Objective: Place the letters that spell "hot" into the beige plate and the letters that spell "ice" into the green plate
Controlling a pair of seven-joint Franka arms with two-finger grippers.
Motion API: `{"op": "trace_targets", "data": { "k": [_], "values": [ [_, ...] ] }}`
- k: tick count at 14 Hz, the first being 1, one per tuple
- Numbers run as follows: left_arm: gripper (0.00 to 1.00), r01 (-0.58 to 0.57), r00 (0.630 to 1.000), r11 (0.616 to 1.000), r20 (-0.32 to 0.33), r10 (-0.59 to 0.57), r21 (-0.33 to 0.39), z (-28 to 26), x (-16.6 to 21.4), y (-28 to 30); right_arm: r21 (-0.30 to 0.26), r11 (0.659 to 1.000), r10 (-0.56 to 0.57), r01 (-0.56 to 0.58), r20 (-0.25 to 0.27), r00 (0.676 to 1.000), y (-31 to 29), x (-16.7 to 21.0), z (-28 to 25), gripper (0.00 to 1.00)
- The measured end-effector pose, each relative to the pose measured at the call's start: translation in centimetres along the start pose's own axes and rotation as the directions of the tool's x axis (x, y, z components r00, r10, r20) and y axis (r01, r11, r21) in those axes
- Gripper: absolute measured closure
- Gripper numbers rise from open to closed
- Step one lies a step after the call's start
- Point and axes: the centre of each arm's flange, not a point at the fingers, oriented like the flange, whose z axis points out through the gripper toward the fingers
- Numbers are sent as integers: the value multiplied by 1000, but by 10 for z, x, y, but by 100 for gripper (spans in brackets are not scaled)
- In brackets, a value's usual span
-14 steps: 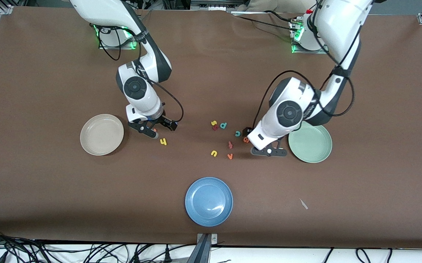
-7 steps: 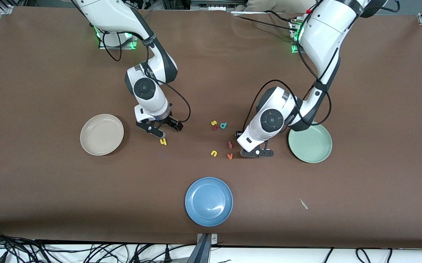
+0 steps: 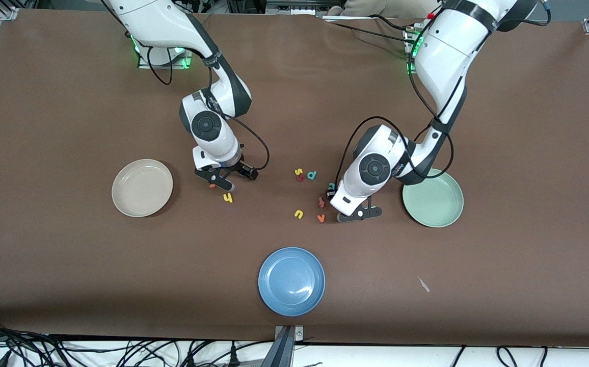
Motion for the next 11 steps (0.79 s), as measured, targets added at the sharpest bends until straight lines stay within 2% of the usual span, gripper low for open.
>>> {"op": "trace_targets", "data": {
  "k": [6,11],
  "values": [
    [52,4,1000,1000,10,-4,13,3,-3,1,-16,1000,2,-2,8,1000,3,-1,11,26],
    [52,6,999,999,35,-7,36,5,-4,-3,-3,1000,16,-16,27,1000,-1,-6,11,35]
  ]
}}
